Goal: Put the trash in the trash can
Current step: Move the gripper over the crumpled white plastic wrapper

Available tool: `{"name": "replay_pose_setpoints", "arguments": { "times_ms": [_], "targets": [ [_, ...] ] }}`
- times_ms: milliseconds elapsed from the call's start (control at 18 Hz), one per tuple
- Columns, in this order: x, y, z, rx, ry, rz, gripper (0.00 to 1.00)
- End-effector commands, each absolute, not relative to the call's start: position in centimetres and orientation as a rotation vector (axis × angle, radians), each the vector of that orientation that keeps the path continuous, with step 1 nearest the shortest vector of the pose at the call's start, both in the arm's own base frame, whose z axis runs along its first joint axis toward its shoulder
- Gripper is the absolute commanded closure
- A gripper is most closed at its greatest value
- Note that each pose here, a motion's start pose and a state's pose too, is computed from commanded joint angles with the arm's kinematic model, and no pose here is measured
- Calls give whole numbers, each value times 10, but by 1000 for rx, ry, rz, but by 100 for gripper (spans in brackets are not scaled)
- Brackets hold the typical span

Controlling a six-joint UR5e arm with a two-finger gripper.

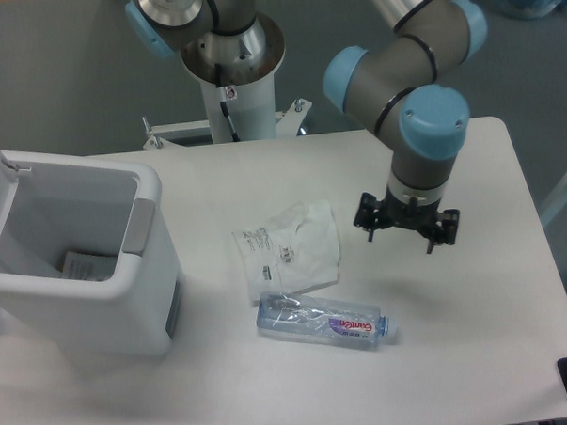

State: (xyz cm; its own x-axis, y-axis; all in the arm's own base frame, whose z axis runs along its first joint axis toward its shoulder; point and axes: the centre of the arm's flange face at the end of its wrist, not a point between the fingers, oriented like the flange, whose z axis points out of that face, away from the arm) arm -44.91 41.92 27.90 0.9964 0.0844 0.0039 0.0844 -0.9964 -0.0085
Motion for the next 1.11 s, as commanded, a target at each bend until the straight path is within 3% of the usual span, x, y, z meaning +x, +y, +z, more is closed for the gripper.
{"name": "replay_pose_setpoints", "arguments": {
  "times_ms": [444,1111],
  "targets": [
    [-411,416,237,-3186,-71,-134,0],
    [-308,374,229,-3233,-32,-224,0]
  ]
}}
